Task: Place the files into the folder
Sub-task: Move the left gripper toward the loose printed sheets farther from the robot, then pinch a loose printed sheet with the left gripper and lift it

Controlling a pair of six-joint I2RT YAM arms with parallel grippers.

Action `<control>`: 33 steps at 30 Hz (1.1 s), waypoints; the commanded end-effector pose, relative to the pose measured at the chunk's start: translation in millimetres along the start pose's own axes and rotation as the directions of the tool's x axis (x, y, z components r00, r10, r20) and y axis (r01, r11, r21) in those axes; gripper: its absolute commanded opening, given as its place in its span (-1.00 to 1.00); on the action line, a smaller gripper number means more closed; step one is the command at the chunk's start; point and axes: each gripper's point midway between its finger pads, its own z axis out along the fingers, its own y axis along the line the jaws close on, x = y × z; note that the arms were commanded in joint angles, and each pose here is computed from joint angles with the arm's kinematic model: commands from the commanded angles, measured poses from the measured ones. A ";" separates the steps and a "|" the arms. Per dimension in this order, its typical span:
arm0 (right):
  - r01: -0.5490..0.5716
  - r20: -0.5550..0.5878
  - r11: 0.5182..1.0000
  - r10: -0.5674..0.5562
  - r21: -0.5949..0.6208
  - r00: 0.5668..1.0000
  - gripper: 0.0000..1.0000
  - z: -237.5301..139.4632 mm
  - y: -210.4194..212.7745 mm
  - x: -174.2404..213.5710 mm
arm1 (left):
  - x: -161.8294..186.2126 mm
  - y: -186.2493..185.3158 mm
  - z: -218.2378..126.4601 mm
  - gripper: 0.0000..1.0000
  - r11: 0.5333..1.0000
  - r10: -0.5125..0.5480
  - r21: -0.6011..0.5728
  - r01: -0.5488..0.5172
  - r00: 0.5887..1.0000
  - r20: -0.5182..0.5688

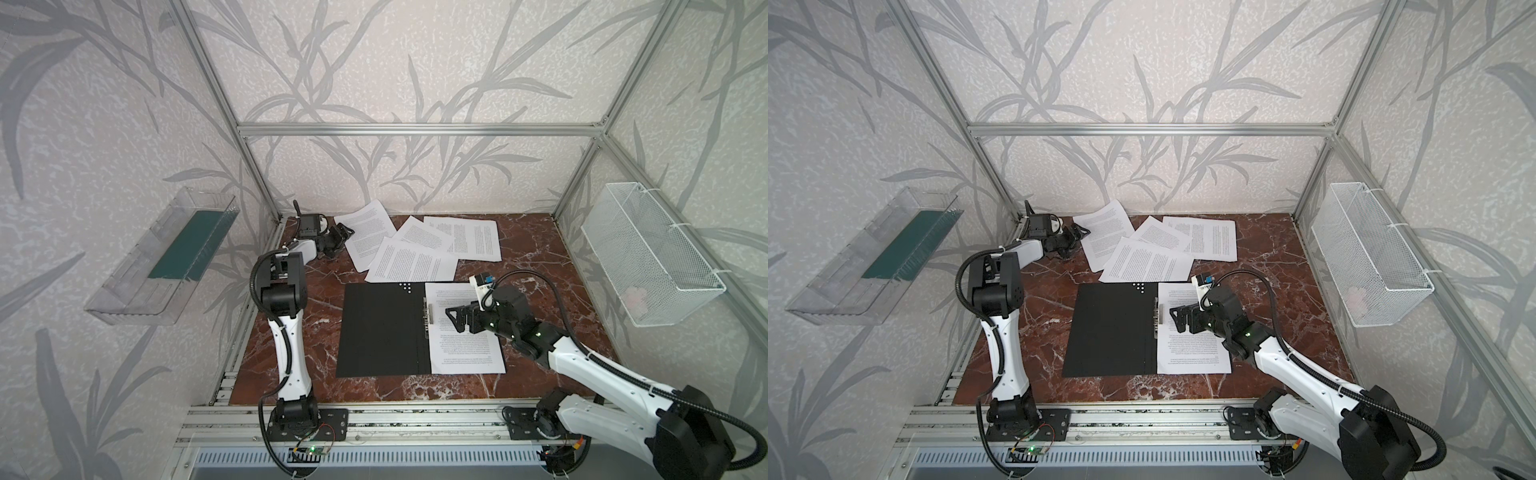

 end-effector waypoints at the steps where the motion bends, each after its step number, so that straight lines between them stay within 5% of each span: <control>1: -0.004 0.024 0.999 0.005 -0.033 1.000 0.98 -4.0 7.0 -3.5 | 20.5 18.9 16.7 0.68 0.998 -0.069 -0.004 0.069 0.995 -0.068; 13: 0.007 0.047 0.999 -0.006 -0.039 0.999 0.98 -11.3 8.6 -5.7 | 23.0 -25.0 24.9 0.60 0.975 -0.021 0.220 0.028 0.999 -0.035; 18: 0.016 0.037 0.999 -0.015 -0.027 0.999 0.98 -8.6 6.6 -5.0 | 26.7 -36.3 28.7 0.40 0.978 0.013 0.209 -0.008 1.000 -0.025; 28: 0.067 0.017 0.995 -0.068 0.072 0.998 0.98 1.7 -11.5 -3.8 | 17.1 -45.4 20.2 -0.69 0.981 -0.023 0.193 0.018 0.999 0.023; 33: 0.096 0.009 0.988 -0.098 0.125 0.995 0.99 7.2 -20.9 -4.5 | 7.2 -90.3 -16.1 -0.95 0.967 0.004 0.252 -0.028 0.995 0.098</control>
